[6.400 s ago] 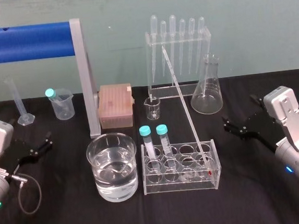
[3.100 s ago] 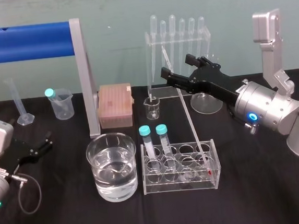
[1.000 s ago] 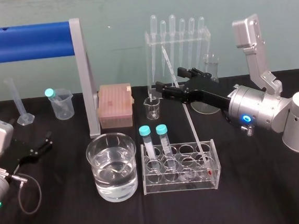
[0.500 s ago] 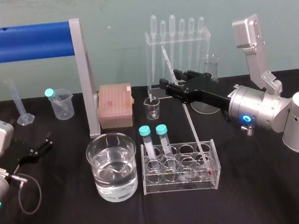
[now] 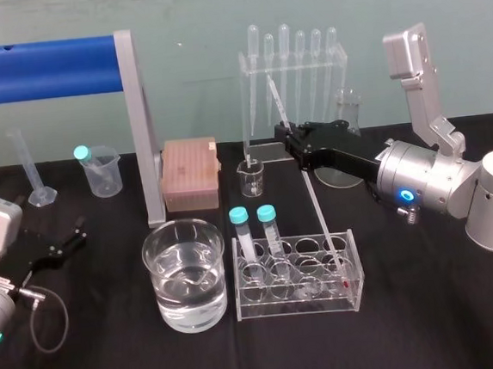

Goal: Hold the thermometer with one hand and immerse one end into the beaker, then reinsert it into the test tube rack.

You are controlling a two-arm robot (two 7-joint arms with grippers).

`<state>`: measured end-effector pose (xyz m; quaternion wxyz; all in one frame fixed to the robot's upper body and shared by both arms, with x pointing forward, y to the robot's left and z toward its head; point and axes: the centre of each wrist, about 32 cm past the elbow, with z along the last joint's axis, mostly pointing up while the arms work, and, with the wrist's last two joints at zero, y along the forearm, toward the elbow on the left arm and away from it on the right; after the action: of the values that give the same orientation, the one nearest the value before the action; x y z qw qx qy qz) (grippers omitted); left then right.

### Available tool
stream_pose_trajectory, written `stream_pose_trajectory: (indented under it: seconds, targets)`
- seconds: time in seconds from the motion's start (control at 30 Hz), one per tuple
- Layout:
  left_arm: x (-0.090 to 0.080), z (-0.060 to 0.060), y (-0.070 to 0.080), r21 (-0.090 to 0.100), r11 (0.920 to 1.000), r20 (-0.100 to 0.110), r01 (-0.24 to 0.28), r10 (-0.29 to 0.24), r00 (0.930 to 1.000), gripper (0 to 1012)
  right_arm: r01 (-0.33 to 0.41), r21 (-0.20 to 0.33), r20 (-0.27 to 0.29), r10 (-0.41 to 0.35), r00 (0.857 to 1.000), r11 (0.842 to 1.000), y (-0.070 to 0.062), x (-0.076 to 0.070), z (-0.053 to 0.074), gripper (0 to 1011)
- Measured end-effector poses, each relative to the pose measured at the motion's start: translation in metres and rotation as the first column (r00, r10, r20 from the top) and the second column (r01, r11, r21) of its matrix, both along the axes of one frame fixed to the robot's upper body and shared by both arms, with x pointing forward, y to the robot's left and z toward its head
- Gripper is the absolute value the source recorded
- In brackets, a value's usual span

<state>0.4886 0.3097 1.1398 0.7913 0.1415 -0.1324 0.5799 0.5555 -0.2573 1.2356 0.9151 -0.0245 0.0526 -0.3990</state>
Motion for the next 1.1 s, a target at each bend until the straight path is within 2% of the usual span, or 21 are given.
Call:
stream_pose_trajectory:
  seconds: [0.1, 0.53, 0.67, 0.87, 1.1]
  targets:
    - [0.000, 0.000, 0.000, 0.000, 1.0000, 0.000, 0.000, 0.000, 1.0000, 1008, 0.000, 0.000, 0.000, 0.000, 1.000, 1.000, 0.000, 0.000, 0.000, 57]
    - [0.000, 0.000, 0.000, 0.000, 1.0000, 0.000, 0.000, 0.000, 1.0000, 1008, 0.001, 0.000, 0.000, -0.001, 1.000, 1.000, 0.000, 0.000, 0.000, 56]
    - [0.000, 0.000, 0.000, 0.000, 1.0000, 0.000, 0.000, 0.000, 1.0000, 1008, 0.007, 0.021, 0.005, -0.007, 1.000, 1.000, -0.001, 0.000, 0.003, 56]
    - [0.000, 0.000, 0.000, 0.000, 1.0000, 0.000, 0.000, 0.000, 1.0000, 1008, -0.010, 0.090, 0.045, 0.006, 0.999, 0.996, -0.004, 0.001, 0.012, 56]
    - [0.000, 0.000, 0.000, 0.000, 1.0000, 0.000, 0.000, 0.000, 1.0000, 1007, -0.075, 0.151, 0.149, 0.053, 0.987, 0.986, -0.001, 0.007, 0.032, 56]
